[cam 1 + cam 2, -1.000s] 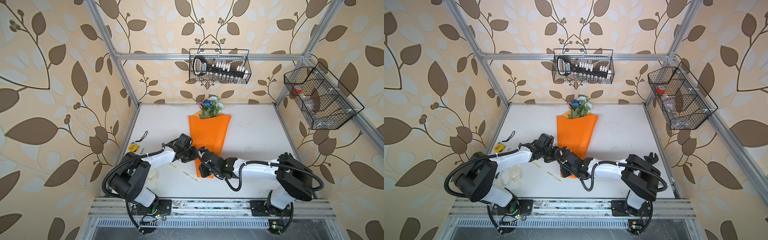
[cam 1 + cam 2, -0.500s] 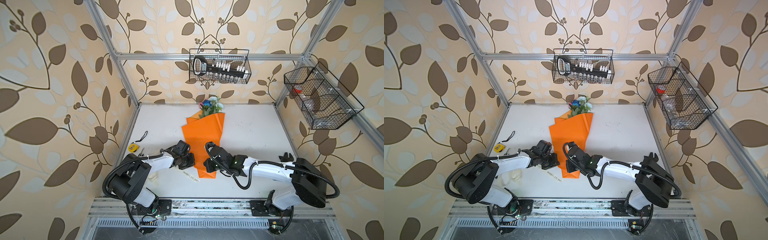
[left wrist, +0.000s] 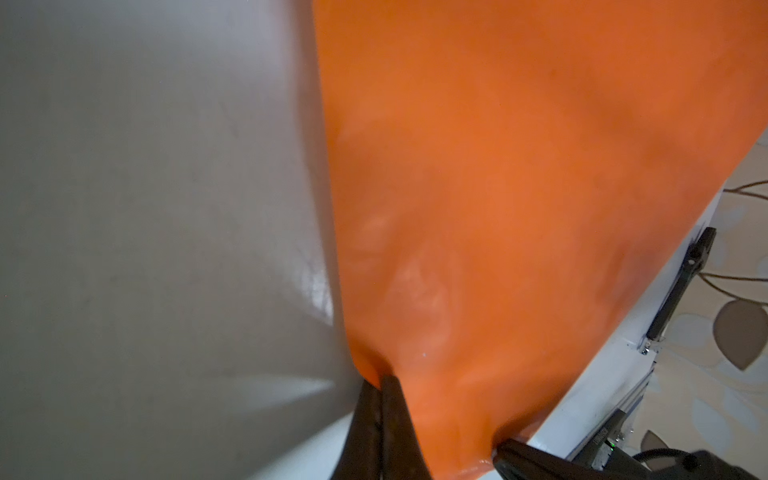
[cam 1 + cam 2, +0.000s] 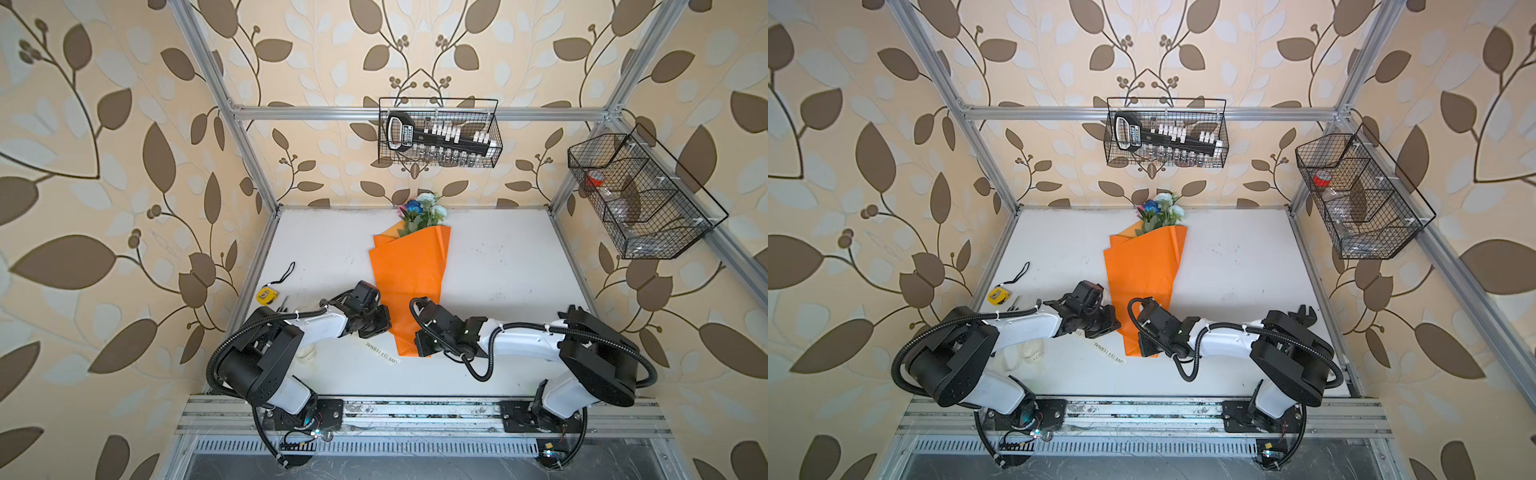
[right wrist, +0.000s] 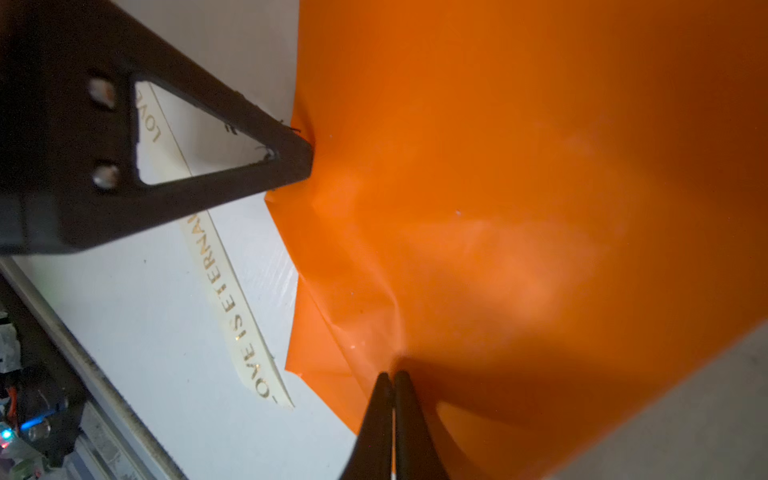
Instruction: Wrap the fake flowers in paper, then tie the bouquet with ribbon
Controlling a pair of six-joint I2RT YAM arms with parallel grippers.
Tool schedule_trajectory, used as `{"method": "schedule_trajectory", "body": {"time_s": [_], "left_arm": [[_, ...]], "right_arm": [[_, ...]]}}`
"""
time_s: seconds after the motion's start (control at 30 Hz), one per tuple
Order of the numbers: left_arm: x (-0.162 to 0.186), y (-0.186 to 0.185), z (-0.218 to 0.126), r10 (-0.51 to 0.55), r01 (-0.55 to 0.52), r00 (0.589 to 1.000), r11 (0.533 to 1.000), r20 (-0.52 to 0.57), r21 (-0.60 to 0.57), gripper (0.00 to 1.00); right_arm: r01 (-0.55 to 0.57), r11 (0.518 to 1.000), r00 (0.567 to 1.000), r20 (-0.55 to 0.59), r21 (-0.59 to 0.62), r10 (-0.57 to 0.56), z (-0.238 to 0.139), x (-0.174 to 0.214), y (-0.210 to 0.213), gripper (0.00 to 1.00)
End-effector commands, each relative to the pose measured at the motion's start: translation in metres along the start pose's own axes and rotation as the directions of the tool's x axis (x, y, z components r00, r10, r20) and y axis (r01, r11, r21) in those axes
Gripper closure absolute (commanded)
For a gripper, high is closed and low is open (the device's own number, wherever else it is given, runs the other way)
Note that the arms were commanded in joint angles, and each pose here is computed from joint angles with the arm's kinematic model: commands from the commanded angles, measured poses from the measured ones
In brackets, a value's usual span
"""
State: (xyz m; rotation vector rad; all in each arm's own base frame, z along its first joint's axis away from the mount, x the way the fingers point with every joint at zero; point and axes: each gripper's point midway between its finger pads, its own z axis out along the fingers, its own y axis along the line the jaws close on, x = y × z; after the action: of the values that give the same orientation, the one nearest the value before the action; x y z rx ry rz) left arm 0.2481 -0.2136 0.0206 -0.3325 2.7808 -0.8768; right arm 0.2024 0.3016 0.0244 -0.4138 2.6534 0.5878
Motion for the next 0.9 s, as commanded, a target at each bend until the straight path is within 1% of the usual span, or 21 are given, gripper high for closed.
{"method": "schedule_trajectory", "body": {"time_s": [0.0,0.07,0.17,0.23,0.27,0.37,0.5,0.6,0.73,0.8,0.83,0.87], "left_arm": [[0.008,0.005,-0.005,-0.029,0.029,1.000,0.999,-0.004,-0.022,0.92],[0.003,0.000,-0.016,-0.031,0.031,0.999,0.999,0.028,-0.013,0.88],[-0.006,-0.004,-0.030,-0.030,0.033,0.996,0.999,0.079,-0.033,0.75],[-0.014,-0.006,-0.042,-0.027,0.034,0.992,0.998,0.124,-0.053,0.64],[-0.018,-0.009,-0.048,-0.024,0.032,0.989,0.998,0.149,-0.055,0.63],[-0.028,-0.028,-0.063,-0.001,0.002,0.980,1.000,0.197,-0.006,0.62],[-0.033,-0.056,-0.065,0.010,-0.030,0.982,0.994,0.188,0.104,0.63],[-0.031,-0.070,-0.054,0.021,-0.048,0.988,0.984,0.154,0.173,0.66],[-0.026,-0.068,-0.033,0.028,-0.045,0.995,0.982,0.100,0.182,0.70],[-0.021,-0.070,-0.024,0.000,-0.012,0.998,0.978,0.059,0.209,0.72],[-0.018,-0.073,-0.022,0.003,-0.013,0.999,0.974,0.046,0.227,0.73],[-0.012,-0.067,-0.011,-0.004,0.001,1.000,0.978,0.013,0.211,0.74]], "right_arm": [[-0.014,1.000,0.999,-0.038,0.006,0.015,0.008,0.016,-0.005,0.92],[-0.013,1.000,0.999,-0.050,0.012,0.014,0.010,0.022,-0.008,0.92],[-0.009,1.000,0.998,-0.060,0.022,0.010,0.012,0.028,-0.009,0.93],[-0.007,1.000,0.998,-0.063,0.027,0.009,0.013,0.030,-0.010,0.92],[-0.008,1.000,0.998,-0.063,0.030,0.010,0.013,0.031,-0.011,0.92],[-0.008,0.999,0.998,-0.062,0.033,0.010,0.012,0.032,-0.012,0.92],[-0.005,0.999,0.998,-0.059,0.037,0.007,0.011,0.032,-0.012,0.93],[-0.005,0.999,0.998,-0.057,0.037,0.007,0.009,0.033,-0.012,0.92],[-0.014,0.999,0.999,-0.044,0.037,0.015,0.005,0.030,-0.012,0.92],[-0.015,0.999,0.999,-0.036,0.034,0.017,0.004,0.028,-0.010,0.92],[-0.015,0.999,0.999,-0.028,0.033,0.016,0.002,0.025,-0.010,0.92],[-0.016,0.999,1.000,-0.023,0.036,0.016,0.002,0.023,-0.010,0.92]]}}
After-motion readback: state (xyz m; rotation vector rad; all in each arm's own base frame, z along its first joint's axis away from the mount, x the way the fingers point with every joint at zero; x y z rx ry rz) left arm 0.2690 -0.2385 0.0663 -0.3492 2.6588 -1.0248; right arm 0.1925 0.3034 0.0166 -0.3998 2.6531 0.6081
